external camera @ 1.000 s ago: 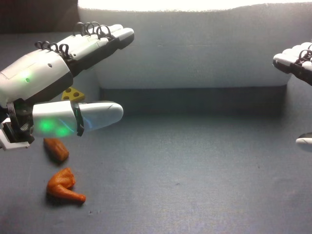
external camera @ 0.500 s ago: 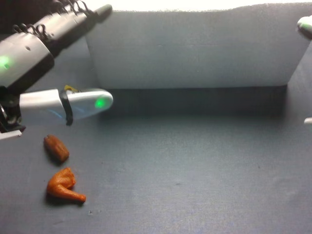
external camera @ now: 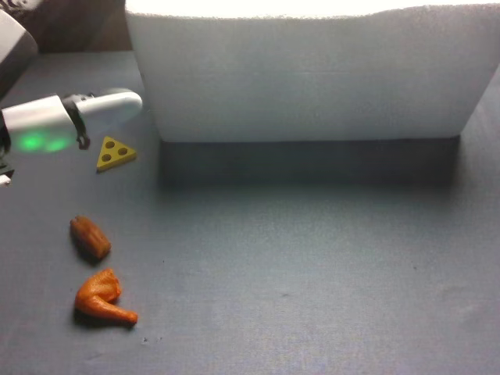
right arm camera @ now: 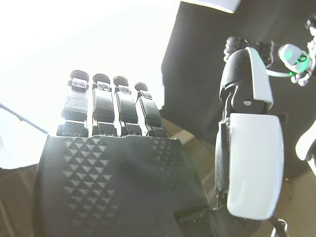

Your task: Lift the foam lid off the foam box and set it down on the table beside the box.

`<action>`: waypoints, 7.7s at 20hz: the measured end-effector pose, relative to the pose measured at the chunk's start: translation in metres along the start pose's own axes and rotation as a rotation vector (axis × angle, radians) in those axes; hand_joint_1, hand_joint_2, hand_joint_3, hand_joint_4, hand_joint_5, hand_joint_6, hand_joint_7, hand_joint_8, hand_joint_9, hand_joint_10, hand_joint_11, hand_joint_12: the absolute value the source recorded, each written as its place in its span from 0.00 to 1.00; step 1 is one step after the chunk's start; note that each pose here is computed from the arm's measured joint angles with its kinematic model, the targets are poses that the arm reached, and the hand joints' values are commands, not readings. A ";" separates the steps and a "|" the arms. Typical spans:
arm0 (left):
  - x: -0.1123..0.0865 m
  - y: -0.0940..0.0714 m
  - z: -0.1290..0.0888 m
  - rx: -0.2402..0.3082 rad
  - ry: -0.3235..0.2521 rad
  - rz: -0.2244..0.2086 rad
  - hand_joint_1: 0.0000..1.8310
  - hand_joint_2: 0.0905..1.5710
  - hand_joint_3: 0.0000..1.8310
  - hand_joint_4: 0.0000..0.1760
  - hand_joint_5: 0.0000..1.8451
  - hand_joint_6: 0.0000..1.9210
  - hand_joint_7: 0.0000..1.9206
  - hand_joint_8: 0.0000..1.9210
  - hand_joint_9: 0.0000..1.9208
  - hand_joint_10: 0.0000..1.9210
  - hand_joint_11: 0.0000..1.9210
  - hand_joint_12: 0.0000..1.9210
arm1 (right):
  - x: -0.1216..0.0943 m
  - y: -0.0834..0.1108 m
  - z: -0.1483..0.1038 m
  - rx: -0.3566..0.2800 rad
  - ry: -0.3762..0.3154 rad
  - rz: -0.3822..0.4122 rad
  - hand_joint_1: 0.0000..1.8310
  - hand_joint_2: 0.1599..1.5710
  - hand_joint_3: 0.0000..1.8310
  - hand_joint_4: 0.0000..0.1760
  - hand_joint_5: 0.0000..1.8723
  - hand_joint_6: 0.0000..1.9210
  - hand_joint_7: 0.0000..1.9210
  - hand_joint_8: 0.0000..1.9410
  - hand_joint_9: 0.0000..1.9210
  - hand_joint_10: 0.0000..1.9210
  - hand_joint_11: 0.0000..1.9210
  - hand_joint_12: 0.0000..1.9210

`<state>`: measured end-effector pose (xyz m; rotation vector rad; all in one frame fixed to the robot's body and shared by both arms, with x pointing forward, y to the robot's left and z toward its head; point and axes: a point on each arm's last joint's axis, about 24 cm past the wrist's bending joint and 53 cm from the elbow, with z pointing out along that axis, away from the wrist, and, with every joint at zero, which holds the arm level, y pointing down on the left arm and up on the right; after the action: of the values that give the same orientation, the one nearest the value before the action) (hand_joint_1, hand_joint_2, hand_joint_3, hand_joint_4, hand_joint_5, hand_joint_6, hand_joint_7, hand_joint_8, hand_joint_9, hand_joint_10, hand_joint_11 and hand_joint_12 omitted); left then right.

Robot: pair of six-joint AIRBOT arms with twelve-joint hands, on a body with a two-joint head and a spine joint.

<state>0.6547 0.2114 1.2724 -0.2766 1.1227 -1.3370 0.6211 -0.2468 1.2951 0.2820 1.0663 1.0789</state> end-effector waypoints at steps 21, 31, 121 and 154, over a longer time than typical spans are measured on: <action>-0.012 0.069 0.036 -0.162 -0.157 -0.132 0.32 0.61 0.00 0.46 0.00 0.00 0.00 0.00 0.00 0.00 0.00 0.86 | -0.004 -0.074 0.042 0.203 -0.098 0.047 0.38 0.63 0.00 0.43 0.00 0.00 0.00 0.00 0.00 0.00 0.00 0.89; -0.020 0.091 0.038 -0.260 -0.147 -0.067 0.29 0.62 0.00 0.13 0.00 0.00 0.00 0.00 0.00 0.00 0.00 0.01 | -0.015 -0.083 0.066 0.253 -0.100 -0.009 0.39 0.65 0.00 0.08 0.00 0.00 0.00 0.00 0.03 0.02 0.00 0.88; -0.013 0.093 0.069 -0.234 -0.121 -0.166 0.23 0.64 0.00 0.08 0.10 0.00 0.00 0.00 0.00 0.00 0.00 0.00 | -0.013 -0.055 0.094 0.160 -0.127 0.105 0.31 0.75 0.00 0.00 0.07 0.37 0.21 0.00 0.01 0.47 0.00 0.82; -0.006 0.020 -0.004 -0.084 -0.063 -0.084 0.19 0.67 0.00 0.05 0.07 0.01 0.00 0.00 0.00 0.00 0.00 0.00 | -0.018 0.012 0.017 0.011 -0.089 0.003 0.25 0.74 0.00 0.00 0.05 0.34 0.07 0.02 0.00 0.35 0.00 0.86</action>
<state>0.6648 0.2243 1.2585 -0.4292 1.1262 -1.3475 0.6275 -0.2508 1.3216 0.3373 0.9927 1.0545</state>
